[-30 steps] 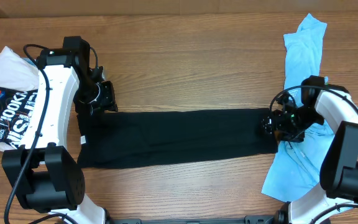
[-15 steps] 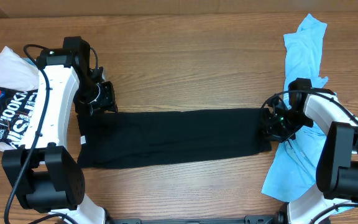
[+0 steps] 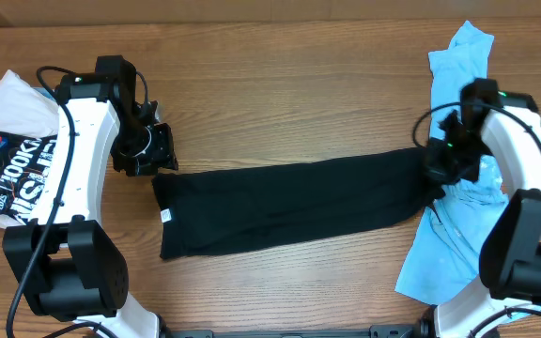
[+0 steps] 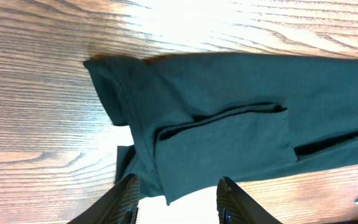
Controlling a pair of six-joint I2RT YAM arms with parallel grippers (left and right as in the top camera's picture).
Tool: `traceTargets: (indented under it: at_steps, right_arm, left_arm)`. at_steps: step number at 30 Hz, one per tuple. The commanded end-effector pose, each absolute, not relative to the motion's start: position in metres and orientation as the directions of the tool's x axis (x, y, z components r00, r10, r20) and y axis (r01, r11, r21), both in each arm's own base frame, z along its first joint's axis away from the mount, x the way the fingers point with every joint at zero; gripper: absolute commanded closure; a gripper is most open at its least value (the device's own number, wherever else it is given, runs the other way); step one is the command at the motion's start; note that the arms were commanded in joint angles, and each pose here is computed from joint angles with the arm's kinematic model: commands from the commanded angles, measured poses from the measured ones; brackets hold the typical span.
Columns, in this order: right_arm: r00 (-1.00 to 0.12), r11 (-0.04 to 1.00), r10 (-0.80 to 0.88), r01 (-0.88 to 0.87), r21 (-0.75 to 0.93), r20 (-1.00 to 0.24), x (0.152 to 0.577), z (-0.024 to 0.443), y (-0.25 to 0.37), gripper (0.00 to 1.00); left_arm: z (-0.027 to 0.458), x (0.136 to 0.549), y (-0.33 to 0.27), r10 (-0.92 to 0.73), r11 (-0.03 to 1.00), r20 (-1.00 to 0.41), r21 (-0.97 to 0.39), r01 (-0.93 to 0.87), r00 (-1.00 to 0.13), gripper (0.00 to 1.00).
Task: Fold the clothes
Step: 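Fold the strip's right end leftward over itself with the right gripper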
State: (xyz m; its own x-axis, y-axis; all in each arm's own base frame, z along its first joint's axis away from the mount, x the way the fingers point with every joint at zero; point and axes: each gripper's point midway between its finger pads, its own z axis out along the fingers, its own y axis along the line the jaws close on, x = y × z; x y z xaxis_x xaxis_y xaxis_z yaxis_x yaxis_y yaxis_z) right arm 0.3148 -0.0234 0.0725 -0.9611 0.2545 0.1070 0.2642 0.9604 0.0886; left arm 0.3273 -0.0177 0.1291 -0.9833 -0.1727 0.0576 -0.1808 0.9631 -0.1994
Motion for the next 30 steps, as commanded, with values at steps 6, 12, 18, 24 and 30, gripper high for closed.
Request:
traceTargets:
  at_steps: [6, 12, 18, 24, 30]
  right_arm:
    - [-0.990, 0.988, -0.136, -0.132, 0.082, 0.046, 0.313, 0.082, 0.105, 0.96]
    - [-0.941, 0.938, -0.338, -0.336, 0.089, 0.000, 0.296, 0.076, 0.176, 0.94]
    - [-0.898, 0.894, -0.440, -0.439, 0.090, -0.010, 0.278, 0.071, 0.211, 0.90]
    - [-0.890, 0.886, -0.455, -0.454, 0.091, -0.005, 0.274, 0.071, 0.215, 0.60]
    - [-0.891, 0.887, -0.454, -0.453, 0.089, -0.008, 0.275, 0.071, 0.214, 0.55]
  left_arm:
    - [0.141, 0.330, -0.020, -0.151, 0.964, 0.016, -0.220, -0.151, -0.988, 0.56]
    - [0.141, 0.329, -0.020, -0.151, 0.964, 0.021, -0.219, -0.152, -0.988, 0.56]
    - [0.141, 0.329, -0.020, -0.151, 0.964, 0.023, -0.219, -0.152, -0.988, 0.56]
    - [0.141, 0.328, -0.020, -0.151, 0.964, 0.024, -0.219, -0.153, -0.988, 0.56]
    - [0.141, 0.328, -0.020, -0.151, 0.964, 0.026, -0.219, -0.153, -0.988, 0.56]
